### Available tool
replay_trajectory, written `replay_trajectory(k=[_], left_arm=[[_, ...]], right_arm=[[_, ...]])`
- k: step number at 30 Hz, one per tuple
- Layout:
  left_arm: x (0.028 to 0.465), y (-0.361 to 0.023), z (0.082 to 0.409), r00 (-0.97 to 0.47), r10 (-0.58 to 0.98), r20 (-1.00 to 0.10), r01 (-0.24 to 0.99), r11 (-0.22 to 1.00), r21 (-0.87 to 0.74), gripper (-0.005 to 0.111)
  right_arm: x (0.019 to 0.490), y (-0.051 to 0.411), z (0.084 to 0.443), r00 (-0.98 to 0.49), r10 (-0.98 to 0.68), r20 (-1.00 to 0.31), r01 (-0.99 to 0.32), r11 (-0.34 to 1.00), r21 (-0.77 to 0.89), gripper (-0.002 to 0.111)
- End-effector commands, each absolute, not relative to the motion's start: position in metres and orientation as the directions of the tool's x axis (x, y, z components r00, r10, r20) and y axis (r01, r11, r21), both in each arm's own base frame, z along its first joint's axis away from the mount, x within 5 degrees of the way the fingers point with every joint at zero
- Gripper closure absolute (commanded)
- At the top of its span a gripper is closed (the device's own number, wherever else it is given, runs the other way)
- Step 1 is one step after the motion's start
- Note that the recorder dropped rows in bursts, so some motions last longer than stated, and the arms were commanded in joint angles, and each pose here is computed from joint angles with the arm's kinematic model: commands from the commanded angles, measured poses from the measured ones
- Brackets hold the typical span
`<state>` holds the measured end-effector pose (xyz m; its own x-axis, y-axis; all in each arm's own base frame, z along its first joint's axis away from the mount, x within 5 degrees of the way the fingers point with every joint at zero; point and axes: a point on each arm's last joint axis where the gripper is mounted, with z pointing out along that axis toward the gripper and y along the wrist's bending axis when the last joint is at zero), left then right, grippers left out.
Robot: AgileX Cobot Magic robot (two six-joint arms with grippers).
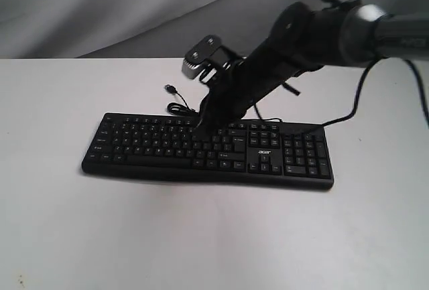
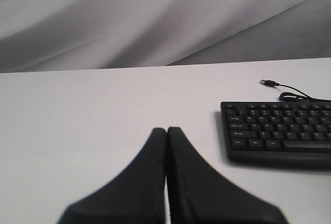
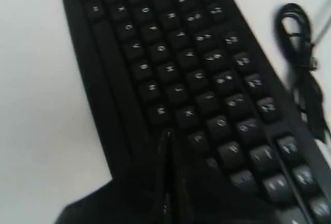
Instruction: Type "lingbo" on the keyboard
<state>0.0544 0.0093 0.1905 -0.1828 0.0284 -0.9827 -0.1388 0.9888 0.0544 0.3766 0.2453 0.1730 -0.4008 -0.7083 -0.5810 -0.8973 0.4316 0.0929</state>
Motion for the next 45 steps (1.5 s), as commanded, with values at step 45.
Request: replay_trajectory(k=[45], left_arm=[[0.054, 0.009, 0.19, -0.177, 0.024, -0.984, -0.134, 0.99, 0.049, 0.106]], right_arm=[[0.393, 0.271, 0.123, -0.341, -0.816, -0.468, -0.904, 0.421, -0.076, 0.108]])
